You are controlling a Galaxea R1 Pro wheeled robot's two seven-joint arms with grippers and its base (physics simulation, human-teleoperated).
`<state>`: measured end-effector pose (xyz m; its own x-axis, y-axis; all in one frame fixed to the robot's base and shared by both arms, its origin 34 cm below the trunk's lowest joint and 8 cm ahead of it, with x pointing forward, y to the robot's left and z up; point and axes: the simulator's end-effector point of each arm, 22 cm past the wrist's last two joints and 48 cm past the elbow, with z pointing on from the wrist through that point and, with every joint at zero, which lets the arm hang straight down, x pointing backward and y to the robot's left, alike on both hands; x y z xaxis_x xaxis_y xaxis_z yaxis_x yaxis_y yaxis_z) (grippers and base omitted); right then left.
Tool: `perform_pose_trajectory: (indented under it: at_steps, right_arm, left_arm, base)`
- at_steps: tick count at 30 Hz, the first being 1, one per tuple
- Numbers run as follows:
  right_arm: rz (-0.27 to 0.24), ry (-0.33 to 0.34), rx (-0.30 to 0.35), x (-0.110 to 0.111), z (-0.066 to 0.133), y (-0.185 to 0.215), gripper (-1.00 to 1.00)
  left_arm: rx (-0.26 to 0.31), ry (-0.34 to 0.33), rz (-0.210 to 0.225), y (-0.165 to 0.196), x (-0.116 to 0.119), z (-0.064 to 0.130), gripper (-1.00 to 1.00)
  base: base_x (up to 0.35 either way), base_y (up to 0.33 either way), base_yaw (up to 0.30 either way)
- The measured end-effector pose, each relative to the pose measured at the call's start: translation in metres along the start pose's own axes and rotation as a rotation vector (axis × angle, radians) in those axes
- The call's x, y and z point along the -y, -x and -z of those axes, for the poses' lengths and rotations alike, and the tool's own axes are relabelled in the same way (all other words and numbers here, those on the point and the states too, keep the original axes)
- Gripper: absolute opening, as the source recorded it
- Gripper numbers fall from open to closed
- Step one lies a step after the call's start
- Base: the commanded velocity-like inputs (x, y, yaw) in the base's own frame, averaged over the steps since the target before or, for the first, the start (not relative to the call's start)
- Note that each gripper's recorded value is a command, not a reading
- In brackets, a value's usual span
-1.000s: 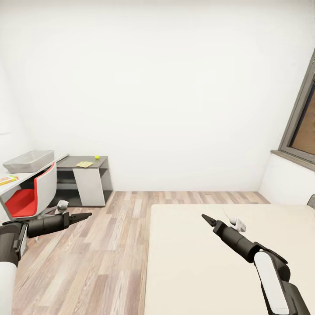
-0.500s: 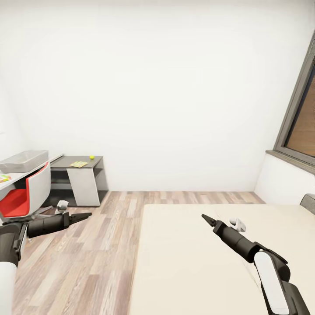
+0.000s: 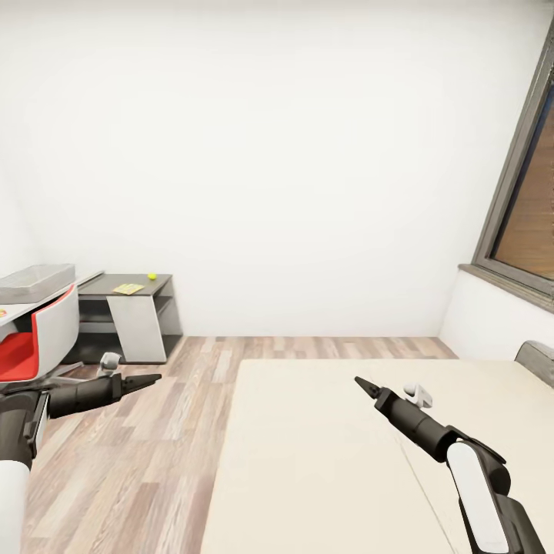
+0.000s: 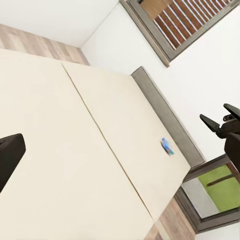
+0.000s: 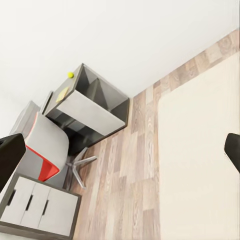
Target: Put all the toys in the child's room - the three board games (two on the bed and one on the table), the two jigsaw puzzles on the table, and the tennis ball on the table - inside the toy box on the table in the child's room.
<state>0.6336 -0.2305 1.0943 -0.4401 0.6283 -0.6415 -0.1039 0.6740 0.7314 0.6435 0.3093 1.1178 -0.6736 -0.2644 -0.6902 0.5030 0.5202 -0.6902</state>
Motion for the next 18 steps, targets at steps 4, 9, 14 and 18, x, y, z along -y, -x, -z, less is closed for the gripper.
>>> perform_pose_trajectory:
  at_steps: [4, 9, 14, 18]
  right_arm:
    - [0.000, 0.000, 0.000, 0.0000, 0.0000, 0.0000, 1.00]
    - [0.000, 0.000, 0.000, 0.0000, 0.0000, 0.0000, 1.00]
    - [0.000, 0.000, 0.000, 0.0000, 0.0000, 0.0000, 1.00]
    - [0.000, 0.000, 0.000, 0.0000, 0.0000, 0.0000, 1.00]
  left_arm:
    - [0.000, 0.000, 0.000, 0.0000, 0.0000, 0.0000, 1.00]
    - [0.000, 0.000, 0.000, 0.0000, 0.0000, 0.0000, 1.00]
    - [0.000, 0.000, 0.000, 0.0000, 0.0000, 0.0000, 1.00]
    - [0.000, 0.000, 0.000, 0.0000, 0.0000, 0.0000, 1.00]
  base:
    - [0.000, -0.239, 0.000]
    - [0.000, -0.239, 0.000]
    - [0.000, -0.239, 0.000]
    - [0.000, -0.239, 0.000]
